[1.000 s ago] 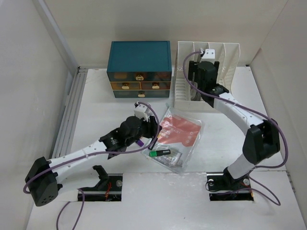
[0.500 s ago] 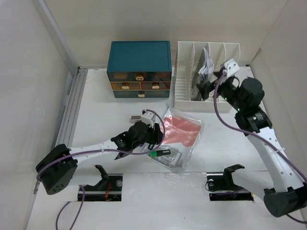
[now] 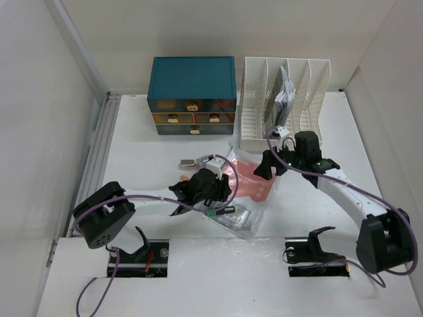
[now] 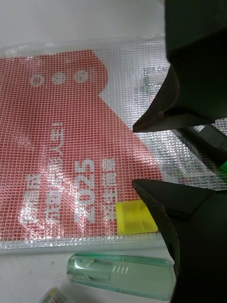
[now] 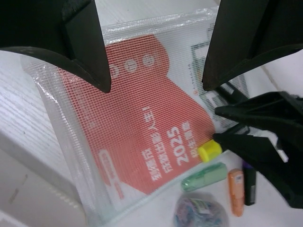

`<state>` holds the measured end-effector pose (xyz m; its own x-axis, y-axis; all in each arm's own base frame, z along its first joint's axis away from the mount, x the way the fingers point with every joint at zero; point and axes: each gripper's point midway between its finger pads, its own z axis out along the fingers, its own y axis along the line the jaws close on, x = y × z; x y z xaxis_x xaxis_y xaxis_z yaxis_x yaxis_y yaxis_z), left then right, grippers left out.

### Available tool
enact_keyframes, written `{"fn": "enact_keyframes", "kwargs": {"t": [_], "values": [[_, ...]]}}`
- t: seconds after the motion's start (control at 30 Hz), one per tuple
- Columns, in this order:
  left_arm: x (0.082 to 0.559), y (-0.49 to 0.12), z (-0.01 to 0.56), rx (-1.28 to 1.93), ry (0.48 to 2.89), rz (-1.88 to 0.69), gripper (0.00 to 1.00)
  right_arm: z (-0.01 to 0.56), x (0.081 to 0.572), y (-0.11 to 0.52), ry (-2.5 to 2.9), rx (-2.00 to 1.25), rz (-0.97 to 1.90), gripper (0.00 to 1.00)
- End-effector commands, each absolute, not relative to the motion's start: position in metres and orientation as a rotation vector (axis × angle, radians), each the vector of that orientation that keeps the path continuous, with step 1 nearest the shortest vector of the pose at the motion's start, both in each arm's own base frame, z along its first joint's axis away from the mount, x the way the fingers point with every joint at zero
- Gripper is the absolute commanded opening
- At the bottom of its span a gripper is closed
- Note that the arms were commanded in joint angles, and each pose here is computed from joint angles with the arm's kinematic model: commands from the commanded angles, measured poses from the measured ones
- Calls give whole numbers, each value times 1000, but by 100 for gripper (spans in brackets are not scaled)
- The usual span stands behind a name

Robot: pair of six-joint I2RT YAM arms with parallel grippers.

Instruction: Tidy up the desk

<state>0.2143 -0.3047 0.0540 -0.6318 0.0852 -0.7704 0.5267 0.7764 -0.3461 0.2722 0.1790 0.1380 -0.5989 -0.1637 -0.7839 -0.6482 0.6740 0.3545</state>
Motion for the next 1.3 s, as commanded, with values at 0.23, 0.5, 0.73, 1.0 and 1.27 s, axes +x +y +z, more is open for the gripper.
{"fn": "enact_keyframes", "kwargs": {"t": [0.23,0.5,0.73,1.0,1.27], "values": [[238,-334,68,492,2096,-723,41,84,317,141,2332,-332,603,82],[241,-346,58,497,2108,-742,41,90,320,127,2320,-232,525,82],[242,-351,53,495,2115,-757,41,90,310,122,2385,-183,550,82],[242,-356,51,482,2122,-776,41,68,303,120,2491,-154,548,82],[244,-356,50,467,2124,-773,41,59,299,114,2519,-113,543,82]]}}
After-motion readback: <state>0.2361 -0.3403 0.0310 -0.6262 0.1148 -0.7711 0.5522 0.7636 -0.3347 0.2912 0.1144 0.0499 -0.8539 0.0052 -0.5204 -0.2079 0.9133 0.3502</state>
